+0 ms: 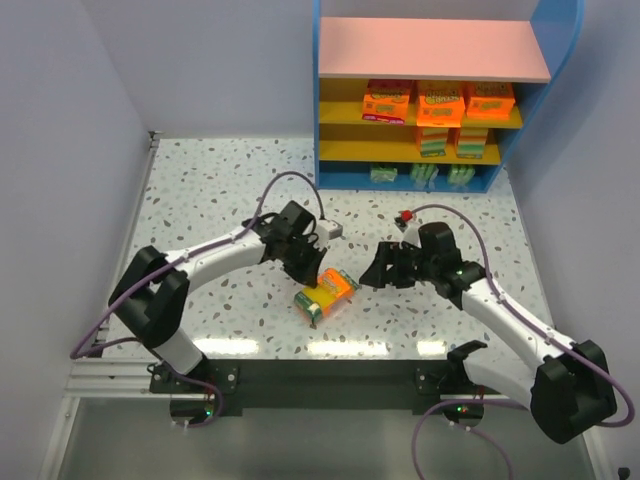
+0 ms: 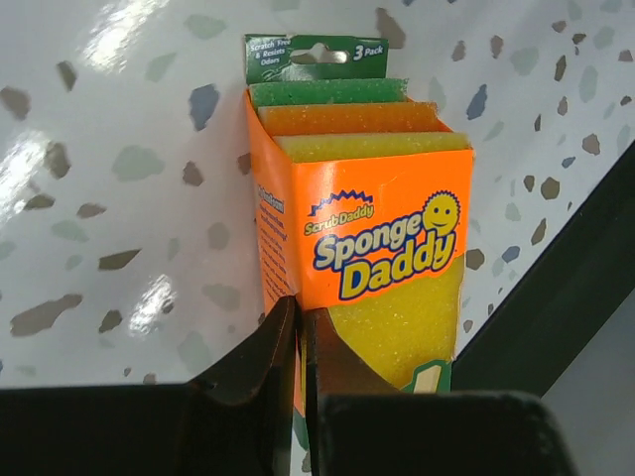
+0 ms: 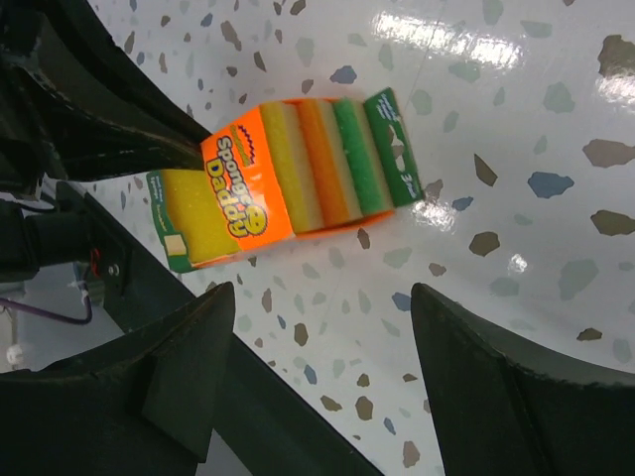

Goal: Place and organize the cleaning sponges onto the shelf

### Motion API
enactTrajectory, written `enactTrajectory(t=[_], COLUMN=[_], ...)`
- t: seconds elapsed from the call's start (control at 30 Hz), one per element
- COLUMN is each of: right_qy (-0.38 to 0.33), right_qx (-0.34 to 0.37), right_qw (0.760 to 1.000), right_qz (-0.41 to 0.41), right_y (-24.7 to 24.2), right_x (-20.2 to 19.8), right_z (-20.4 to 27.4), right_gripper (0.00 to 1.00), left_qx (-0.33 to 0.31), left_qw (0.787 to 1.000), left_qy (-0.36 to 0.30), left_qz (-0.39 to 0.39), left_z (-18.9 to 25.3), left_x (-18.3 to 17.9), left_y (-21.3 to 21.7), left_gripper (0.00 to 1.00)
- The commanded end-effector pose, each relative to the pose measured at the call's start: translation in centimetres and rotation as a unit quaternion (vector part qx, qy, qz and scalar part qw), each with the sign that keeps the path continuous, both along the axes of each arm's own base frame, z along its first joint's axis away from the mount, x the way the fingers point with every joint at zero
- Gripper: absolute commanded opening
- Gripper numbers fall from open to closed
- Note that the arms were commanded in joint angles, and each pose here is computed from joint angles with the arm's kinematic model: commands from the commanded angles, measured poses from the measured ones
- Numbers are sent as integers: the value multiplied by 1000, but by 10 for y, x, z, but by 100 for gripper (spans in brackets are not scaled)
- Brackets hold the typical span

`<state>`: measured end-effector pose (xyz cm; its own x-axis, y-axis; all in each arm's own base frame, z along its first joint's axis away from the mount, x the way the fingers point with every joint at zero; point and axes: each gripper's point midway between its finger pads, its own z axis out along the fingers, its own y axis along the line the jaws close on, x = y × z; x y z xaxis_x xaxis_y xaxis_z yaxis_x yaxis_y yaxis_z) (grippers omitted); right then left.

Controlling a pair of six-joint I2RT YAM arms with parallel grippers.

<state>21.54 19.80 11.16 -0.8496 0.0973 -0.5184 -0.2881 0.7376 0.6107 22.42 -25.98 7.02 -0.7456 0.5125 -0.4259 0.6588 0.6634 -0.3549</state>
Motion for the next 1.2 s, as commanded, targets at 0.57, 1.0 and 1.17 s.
enactTrajectory(t=[0.57, 1.0, 1.17], right_qy=[18, 4, 2], right_qx=[-31, -80, -82], right_qw=[998, 994, 992], right_qz=[55, 75, 99], right_y=[10, 17, 26], right_x=[2, 28, 30], right_z=[-14, -23, -24], right_gripper=[68, 65, 59], left_qx=[20, 2, -14], left_qw=[986, 931, 922], left_qy=[-137, -291, -261], left_qz=[-97, 219, 285], left_z=[31, 141, 120], left_x=[24, 71, 54], left_y=[-57, 10, 34], left_gripper=[66, 80, 71])
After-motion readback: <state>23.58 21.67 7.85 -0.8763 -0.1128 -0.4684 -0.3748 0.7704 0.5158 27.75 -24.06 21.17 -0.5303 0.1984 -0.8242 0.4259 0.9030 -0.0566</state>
